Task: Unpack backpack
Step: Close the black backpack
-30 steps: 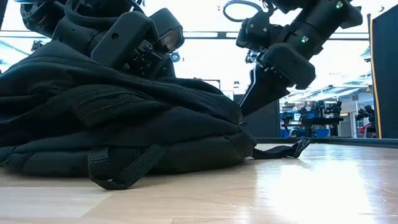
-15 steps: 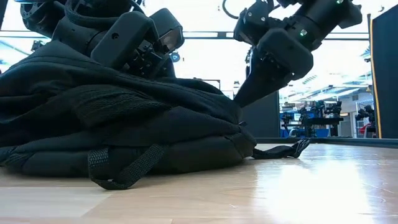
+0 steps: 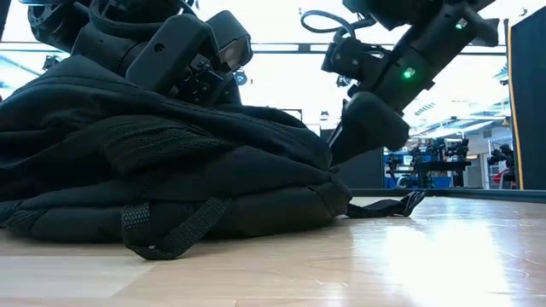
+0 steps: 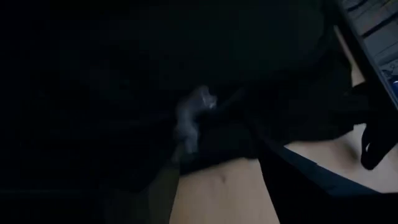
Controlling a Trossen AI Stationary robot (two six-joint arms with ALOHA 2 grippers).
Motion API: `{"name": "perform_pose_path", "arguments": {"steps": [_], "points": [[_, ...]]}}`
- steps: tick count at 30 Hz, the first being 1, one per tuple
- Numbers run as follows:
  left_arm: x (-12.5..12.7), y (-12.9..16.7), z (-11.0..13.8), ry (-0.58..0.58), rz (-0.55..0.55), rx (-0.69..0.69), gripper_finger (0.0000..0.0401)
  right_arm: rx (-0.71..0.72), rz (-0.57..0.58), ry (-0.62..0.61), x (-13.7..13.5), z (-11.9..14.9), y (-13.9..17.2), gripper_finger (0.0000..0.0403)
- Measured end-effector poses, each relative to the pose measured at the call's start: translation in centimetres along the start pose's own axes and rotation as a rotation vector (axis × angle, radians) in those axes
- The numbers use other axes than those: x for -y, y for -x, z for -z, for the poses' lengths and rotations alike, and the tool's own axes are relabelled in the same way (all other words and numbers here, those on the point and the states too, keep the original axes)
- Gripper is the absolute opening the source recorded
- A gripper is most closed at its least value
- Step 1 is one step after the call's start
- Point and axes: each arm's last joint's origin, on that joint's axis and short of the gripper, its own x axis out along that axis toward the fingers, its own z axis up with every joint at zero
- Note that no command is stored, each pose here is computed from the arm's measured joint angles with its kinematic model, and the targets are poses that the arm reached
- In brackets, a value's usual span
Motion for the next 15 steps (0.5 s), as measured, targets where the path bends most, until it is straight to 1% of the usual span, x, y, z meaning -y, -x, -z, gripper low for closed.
{"name": "perform_pose_path", "arguments": {"steps": [3,8,12,15], "points": [[0.0,0.0,-0.01,-0.001,0.0,0.001,0.0047,0.02,-0.009,-0.029,0.02,-0.27,0.12,0.0178],[0.0,0.0,-0.01,-0.001,0.0,0.001,0.0047,0.02,-0.027,-0.042,-0.05,-0.3,0.14,0.0164],[0.01,0.0,-0.02,-0.001,0.0,0.001,0.0047,0.033,-0.084,-0.061,-0.2,-0.55,0.12,0.0158],[0.01,0.0,-0.03,-0.001,0.001,0.002,0.0047,0.067,-0.1,-0.078,-0.28,-0.94,0.16,0.0158]]}}
